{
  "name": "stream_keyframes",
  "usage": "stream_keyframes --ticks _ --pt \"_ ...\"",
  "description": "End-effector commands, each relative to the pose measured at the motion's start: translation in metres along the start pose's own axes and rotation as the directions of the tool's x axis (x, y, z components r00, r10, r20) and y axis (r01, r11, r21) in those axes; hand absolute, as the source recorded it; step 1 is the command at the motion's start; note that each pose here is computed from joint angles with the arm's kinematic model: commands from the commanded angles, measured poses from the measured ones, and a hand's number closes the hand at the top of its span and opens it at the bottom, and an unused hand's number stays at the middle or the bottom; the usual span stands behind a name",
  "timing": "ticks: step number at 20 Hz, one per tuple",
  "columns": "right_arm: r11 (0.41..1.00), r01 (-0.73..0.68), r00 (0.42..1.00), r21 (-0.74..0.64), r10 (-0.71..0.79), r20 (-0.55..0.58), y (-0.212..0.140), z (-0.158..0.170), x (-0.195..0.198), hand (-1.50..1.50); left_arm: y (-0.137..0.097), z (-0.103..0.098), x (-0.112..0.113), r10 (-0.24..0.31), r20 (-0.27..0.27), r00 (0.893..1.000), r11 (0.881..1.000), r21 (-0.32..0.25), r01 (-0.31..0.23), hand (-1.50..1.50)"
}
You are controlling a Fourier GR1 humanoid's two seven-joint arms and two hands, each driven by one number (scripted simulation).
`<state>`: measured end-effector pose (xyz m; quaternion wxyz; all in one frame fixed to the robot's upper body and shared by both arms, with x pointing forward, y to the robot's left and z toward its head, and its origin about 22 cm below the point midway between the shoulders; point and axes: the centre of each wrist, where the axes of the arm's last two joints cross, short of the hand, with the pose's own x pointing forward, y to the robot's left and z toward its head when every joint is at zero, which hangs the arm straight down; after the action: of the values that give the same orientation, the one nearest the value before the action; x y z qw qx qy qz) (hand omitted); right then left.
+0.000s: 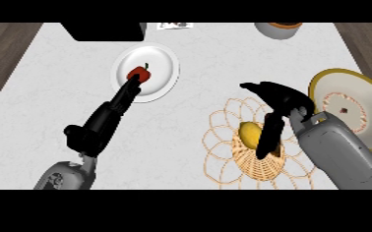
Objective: Pick the lemon from the placemat and place it in the bowl
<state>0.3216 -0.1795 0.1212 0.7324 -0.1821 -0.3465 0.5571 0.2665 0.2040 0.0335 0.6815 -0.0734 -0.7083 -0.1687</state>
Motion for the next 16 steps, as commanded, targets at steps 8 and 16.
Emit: stream_keyframes --ticks 8,16 --pt "0.996 -0.088 0.992 -0.029 0.085 -0.094 0.029 -0.006 0.018 -1.5 0.004 0.008 0.0 -0.008 0.008 1.0 1.0 -0.008 0.008 0.0" --pt "0.987 -0.087 0.995 -0.134 0.08 -0.06 0.054 -0.001 0.005 -1.5 0.001 -0.004 -0.019 0.004 -0.008 1.0 1.0 0.0 -0.004 0.0"
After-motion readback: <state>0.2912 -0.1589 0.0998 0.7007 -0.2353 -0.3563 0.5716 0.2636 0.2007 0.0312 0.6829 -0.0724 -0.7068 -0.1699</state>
